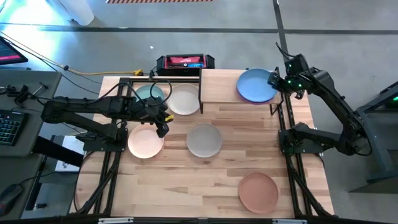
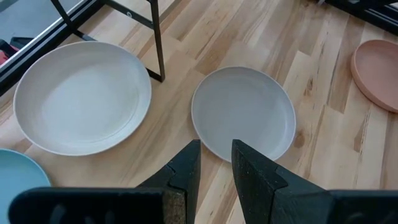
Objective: Place and stack plates onto a shelf
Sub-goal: Stack the blue plate on top of the purple plate on the shelf, then stack the light gray plate on top of the blue plate on the shelf
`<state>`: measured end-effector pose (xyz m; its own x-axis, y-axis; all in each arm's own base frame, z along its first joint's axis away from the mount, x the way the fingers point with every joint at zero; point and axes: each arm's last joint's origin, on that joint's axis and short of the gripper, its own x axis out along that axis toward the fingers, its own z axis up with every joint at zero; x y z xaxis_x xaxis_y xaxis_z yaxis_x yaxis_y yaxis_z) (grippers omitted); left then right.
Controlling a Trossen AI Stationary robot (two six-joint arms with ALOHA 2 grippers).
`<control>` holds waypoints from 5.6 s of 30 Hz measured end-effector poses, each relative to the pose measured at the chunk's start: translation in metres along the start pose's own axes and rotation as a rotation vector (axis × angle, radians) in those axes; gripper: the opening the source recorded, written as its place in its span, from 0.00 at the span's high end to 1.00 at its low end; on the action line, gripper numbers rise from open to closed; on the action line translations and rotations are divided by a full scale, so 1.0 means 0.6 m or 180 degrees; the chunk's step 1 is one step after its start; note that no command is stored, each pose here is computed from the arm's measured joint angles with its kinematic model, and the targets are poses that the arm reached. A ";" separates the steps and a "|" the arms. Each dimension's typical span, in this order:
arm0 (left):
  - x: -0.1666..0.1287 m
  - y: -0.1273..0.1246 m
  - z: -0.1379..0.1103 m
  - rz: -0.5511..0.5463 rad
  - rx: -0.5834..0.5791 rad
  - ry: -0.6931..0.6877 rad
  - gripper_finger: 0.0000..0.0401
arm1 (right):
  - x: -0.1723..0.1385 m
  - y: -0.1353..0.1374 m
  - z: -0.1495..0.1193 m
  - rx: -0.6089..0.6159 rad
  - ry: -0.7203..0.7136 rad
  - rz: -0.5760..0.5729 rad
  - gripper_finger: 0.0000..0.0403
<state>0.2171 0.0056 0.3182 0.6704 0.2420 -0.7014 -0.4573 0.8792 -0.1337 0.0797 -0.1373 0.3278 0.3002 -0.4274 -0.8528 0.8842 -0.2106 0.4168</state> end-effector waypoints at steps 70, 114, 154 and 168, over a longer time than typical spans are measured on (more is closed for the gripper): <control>0.007 0.003 0.011 0.0091 -0.0049 -0.0172 0.80 | -0.067 0.110 -0.227 -0.1705 0.1391 0.1736 0.44; 0.205 0.078 0.018 0.0350 0.2230 0.0926 0.80 | 0.045 0.198 -0.393 -0.2107 0.1876 0.1392 0.44; 0.319 0.145 -0.025 0.0295 0.2278 0.1740 0.80 | 0.044 0.191 -0.409 -0.2338 0.1931 0.1349 0.44; 0.347 0.160 -0.041 0.0339 0.2195 0.1923 0.80 | 0.044 0.191 -0.409 -0.2303 0.1937 0.1339 0.44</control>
<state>0.2985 0.1302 0.1418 0.1372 0.2508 -0.9583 0.0803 0.9614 0.2631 0.2768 0.0430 0.2758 0.5868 0.2150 -0.7806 0.6091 0.5180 0.6006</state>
